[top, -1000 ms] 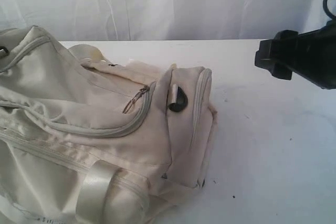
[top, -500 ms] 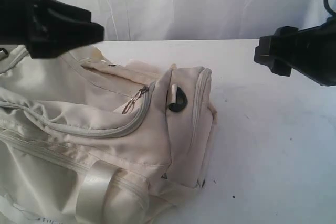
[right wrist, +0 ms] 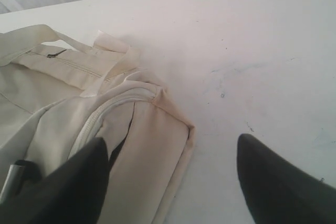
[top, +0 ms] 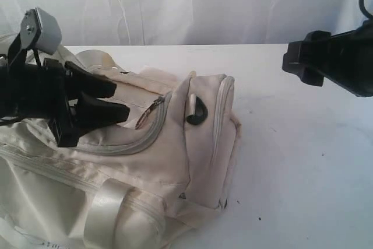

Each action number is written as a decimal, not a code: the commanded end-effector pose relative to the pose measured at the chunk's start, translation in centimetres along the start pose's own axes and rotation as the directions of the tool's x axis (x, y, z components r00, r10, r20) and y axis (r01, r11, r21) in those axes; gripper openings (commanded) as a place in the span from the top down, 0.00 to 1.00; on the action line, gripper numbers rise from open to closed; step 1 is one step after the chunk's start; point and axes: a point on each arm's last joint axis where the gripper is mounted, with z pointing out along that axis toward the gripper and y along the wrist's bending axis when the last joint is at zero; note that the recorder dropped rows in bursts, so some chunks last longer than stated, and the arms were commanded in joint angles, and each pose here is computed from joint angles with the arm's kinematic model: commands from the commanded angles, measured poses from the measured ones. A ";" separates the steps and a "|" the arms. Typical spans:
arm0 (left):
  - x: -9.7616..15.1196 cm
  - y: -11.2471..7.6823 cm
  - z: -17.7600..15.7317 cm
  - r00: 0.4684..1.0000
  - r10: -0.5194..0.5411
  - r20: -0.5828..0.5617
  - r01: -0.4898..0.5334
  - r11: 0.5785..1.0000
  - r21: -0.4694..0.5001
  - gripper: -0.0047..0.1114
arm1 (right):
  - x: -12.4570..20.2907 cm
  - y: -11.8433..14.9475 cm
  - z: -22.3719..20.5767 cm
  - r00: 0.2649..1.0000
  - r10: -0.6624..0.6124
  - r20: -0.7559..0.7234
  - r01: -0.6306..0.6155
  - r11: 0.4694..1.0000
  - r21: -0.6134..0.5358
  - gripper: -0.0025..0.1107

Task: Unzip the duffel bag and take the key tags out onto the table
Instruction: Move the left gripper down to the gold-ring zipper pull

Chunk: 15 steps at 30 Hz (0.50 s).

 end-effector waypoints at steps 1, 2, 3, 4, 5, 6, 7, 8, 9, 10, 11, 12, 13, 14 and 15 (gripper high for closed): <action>0.5 -1.8 0.7 1.000 0.008 -0.011 -0.007 0.997 0.077 0.39 | 0.1 0.0 0.1 1.000 0.001 0.003 -0.001 1.000 -0.002 0.41; 0.6 -2.1 0.8 1.000 0.007 -0.011 -0.006 0.996 0.094 0.39 | 0.1 0.0 0.1 1.000 0.001 0.003 -0.001 1.000 -0.002 0.41; 0.7 -2.4 0.9 1.000 0.008 -0.012 -0.007 0.994 0.111 0.39 | 0.1 0.0 0.1 1.000 0.001 0.003 -0.001 1.000 -0.002 0.41; 0.7 -2.6 1.0 1.000 0.011 -0.011 -0.010 0.992 0.122 0.39 | 0.1 0.0 0.1 1.000 0.001 0.003 -0.001 1.000 -0.002 0.41; 0.6 -2.7 1.0 1.000 0.012 -0.010 -0.011 0.992 0.127 0.39 | 0.1 0.0 0.1 1.000 0.001 0.003 -0.001 1.000 -0.002 0.41; 0.6 -2.8 1.1 1.000 0.014 -0.008 -0.013 0.991 0.135 0.39 | 0.1 0.0 0.1 1.000 0.001 0.003 -0.001 1.000 -0.002 0.41; 0.6 -2.8 1.1 1.000 0.014 -0.008 -0.013 0.991 0.135 0.39 | 0.1 0.0 0.1 1.000 0.001 0.003 -0.001 1.000 -0.002 0.41; 0.6 -2.8 1.1 1.000 0.014 -0.008 -0.013 0.991 0.135 0.39 | 0.1 0.0 0.1 1.000 0.001 0.003 -0.001 1.000 -0.002 0.41; 0.6 -2.8 1.1 1.000 0.014 -0.008 -0.013 0.991 0.135 0.39 | 0.1 0.0 0.1 1.000 0.001 0.003 -0.001 1.000 -0.002 0.41; 0.6 -2.8 1.1 1.000 0.014 -0.009 -0.013 0.991 0.132 0.39 | 0.1 0.0 0.1 1.000 0.001 0.003 -0.001 1.000 -0.002 0.41; 0.6 -2.7 1.1 1.000 0.014 -0.012 -0.013 0.992 0.125 0.39 | 0.1 0.0 0.1 1.000 0.001 0.003 -0.001 1.000 -0.002 0.41; 0.7 -2.7 1.1 1.000 0.016 -0.016 -0.014 0.993 0.115 0.39 | 0.1 0.0 0.1 1.000 0.001 0.003 -0.001 1.000 -0.002 0.41; 0.7 -2.6 1.2 1.000 0.019 -0.021 -0.016 0.994 0.106 0.39 | 0.1 0.0 0.1 1.000 0.001 0.003 -0.001 1.000 -0.002 0.41; 0.7 -2.7 1.3 0.999 0.023 -0.026 -0.020 0.995 0.101 0.39 | 0.1 0.0 0.1 1.000 0.001 0.003 -0.001 1.000 -0.002 0.41; 0.7 -2.8 1.5 0.999 0.028 -0.032 -0.025 0.995 0.095 0.39 | 0.1 0.0 0.1 1.000 0.001 0.003 -0.001 1.000 -0.002 0.41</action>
